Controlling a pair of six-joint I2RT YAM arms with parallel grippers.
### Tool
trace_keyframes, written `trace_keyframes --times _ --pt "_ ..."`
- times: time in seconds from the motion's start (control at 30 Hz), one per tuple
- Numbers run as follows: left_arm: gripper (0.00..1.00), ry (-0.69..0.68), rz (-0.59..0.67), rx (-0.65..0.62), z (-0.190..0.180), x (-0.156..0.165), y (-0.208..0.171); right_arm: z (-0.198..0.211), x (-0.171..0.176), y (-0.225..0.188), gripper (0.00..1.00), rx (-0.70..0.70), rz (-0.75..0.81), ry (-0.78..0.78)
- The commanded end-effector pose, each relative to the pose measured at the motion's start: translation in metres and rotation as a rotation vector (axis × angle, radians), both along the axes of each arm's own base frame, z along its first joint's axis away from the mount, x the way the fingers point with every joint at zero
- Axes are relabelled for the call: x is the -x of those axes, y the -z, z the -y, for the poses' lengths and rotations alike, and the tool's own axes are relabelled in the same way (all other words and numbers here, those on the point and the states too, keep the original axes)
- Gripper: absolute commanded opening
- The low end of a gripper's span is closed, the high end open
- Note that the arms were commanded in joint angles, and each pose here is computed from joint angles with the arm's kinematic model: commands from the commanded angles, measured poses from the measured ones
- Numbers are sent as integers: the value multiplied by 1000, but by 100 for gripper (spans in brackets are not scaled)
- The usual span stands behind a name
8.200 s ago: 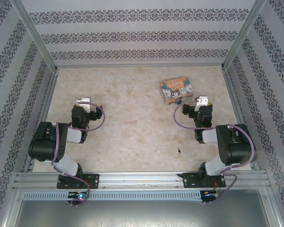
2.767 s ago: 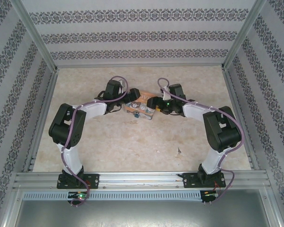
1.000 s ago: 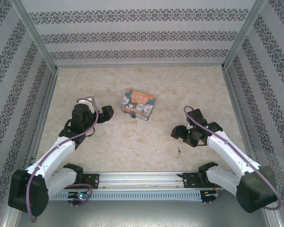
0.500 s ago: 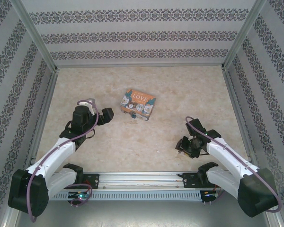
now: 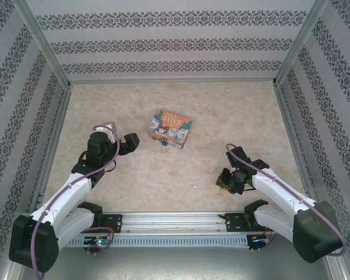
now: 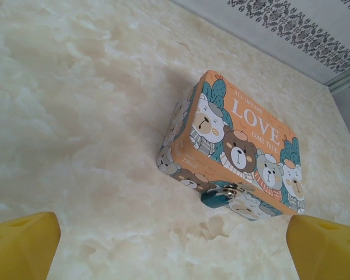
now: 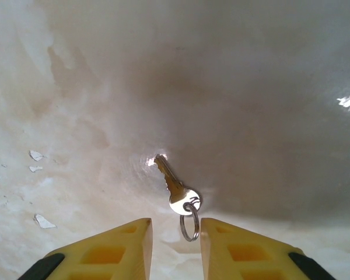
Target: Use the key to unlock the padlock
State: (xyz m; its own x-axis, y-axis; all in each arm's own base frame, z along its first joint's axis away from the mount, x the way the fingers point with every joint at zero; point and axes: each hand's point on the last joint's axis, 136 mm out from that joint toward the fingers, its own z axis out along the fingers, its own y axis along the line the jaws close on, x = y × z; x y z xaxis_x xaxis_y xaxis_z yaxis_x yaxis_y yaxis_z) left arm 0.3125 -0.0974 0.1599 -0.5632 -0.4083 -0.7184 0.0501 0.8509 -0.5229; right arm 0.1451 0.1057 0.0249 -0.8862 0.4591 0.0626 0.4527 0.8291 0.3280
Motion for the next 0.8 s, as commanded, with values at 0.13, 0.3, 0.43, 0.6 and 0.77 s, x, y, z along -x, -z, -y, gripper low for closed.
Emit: trace_keyframes --times 0.13,0.3,0.43,0.6,0.77 --pt "99 -13 -10 -2 -5 6 2 3 11 13 25 31 -44 -1" --pt "99 -18 -5 5 -6 8 1 3 7 17 23 36 -34 3" --pt "99 -20 -4 3 -7 9 1 4 4 20 20 45 -21 8" --pt "99 -20 2 6 -6 8 -2 5 -2 23 16 55 -1 10" --pt "99 -15 10 -6 -6 7 -5 3 -7 22 7 60 17 -17"
